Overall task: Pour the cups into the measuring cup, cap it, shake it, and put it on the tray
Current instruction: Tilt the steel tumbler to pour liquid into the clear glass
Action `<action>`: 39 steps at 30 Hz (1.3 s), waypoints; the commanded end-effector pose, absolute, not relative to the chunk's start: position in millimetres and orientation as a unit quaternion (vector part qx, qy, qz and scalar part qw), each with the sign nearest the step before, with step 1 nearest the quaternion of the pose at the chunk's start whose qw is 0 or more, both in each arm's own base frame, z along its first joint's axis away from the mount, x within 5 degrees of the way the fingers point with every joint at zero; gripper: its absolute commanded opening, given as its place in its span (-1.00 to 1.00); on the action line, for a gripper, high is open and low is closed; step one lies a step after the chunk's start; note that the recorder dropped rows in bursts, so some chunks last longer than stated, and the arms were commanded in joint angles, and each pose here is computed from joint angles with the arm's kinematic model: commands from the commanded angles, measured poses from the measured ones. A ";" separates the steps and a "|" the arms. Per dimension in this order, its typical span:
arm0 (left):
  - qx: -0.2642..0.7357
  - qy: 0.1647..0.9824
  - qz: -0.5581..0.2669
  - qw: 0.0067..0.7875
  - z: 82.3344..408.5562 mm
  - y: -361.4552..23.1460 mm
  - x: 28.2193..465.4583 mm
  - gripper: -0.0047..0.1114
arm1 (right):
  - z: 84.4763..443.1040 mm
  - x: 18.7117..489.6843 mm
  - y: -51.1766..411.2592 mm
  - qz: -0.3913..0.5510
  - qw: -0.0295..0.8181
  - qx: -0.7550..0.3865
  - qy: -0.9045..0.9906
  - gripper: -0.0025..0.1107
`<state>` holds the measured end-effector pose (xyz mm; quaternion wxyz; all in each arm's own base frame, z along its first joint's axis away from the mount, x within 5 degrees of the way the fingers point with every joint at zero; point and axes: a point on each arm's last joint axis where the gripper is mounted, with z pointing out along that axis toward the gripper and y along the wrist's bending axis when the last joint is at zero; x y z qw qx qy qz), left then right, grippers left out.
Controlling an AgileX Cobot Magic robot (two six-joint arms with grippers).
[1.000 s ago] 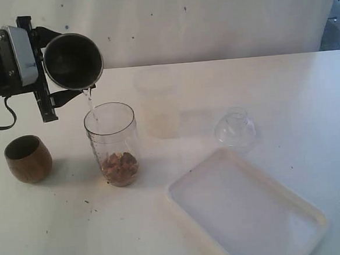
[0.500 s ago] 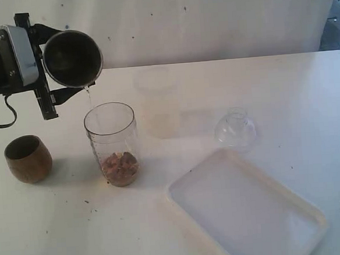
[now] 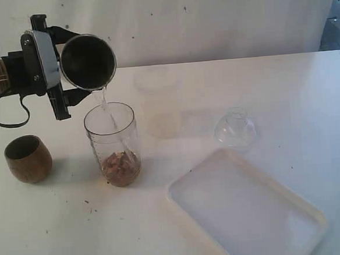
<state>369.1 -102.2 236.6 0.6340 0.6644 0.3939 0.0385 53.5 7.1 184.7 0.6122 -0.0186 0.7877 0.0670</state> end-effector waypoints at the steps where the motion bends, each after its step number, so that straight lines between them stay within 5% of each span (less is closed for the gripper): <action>1: 0.651 0.378 0.048 0.656 247.0 -103.7 369.2 -0.92 | 184.2 53.5 6.9 0.065 0.616 -0.017 0.785 0.27; 39: 0.714 0.235 0.167 0.638 248.5 -105.0 366.9 -0.92 | 184.2 53.5 6.9 0.065 0.616 -0.017 0.785 0.27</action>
